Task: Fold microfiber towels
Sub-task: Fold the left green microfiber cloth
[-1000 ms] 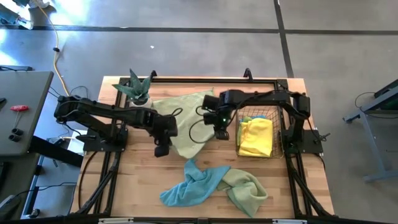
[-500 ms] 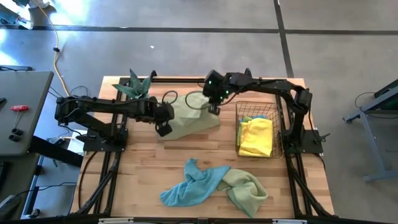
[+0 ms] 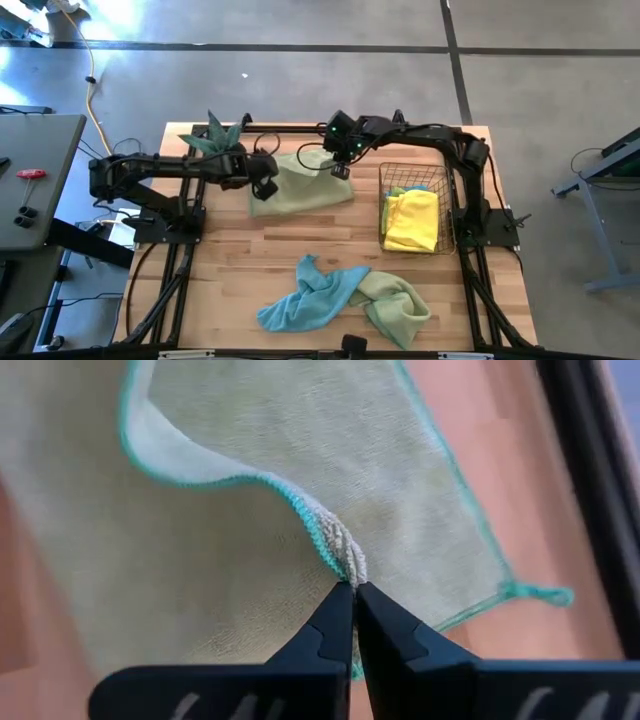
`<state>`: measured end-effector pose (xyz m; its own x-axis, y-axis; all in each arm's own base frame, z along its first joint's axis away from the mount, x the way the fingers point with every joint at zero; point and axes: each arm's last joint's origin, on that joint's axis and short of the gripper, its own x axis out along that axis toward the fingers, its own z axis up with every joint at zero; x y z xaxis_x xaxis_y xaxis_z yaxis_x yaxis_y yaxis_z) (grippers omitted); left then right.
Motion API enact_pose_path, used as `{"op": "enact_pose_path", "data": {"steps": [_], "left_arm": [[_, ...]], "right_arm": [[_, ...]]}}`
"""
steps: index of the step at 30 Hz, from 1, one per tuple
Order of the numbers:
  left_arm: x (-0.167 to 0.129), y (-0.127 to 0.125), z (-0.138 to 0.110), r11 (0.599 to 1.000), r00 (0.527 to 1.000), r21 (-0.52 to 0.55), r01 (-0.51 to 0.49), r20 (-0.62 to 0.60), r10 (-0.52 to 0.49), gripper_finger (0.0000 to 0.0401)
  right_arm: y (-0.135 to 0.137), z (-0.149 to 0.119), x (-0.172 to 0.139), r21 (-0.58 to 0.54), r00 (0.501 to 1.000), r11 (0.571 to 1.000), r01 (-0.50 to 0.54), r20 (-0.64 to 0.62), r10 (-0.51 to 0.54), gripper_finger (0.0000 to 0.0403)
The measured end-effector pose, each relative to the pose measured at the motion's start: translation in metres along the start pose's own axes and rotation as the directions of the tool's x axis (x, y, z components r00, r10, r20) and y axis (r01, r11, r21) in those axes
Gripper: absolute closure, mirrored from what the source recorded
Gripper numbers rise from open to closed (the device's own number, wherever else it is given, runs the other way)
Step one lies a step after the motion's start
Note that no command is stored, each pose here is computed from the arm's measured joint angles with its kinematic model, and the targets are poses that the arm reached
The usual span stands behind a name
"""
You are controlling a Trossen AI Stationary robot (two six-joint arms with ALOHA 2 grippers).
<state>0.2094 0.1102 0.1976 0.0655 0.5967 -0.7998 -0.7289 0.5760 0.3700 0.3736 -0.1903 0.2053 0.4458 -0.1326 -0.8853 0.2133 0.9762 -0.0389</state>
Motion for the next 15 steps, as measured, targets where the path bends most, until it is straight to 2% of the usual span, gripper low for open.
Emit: {"op": "enact_pose_path", "data": {"steps": [5, 11, 15], "left_arm": [[0.012, 0.010, 0.001, 0.999, 1.000, -0.031, -0.014, 0.016, 0.014, 0.0398], [0.018, 0.014, 0.004, 0.997, 0.999, -0.074, 0.022, 0.029, -0.020, 0.0398], [0.017, 0.014, 0.007, 0.998, 0.998, -0.051, 0.035, 0.056, -0.032, 0.0398]], "right_arm": [[-0.012, 0.002, 0.006, 0.000, 0.996, 0.997, 0.081, 0.030, -0.081, 0.0402], [-0.024, -0.002, 0.005, 0.067, 0.995, 0.993, 0.095, 0.027, -0.097, 0.0402], [-0.026, -0.003, 0.005, 0.054, 0.995, 0.994, 0.095, 0.017, -0.096, 0.0402]]}}
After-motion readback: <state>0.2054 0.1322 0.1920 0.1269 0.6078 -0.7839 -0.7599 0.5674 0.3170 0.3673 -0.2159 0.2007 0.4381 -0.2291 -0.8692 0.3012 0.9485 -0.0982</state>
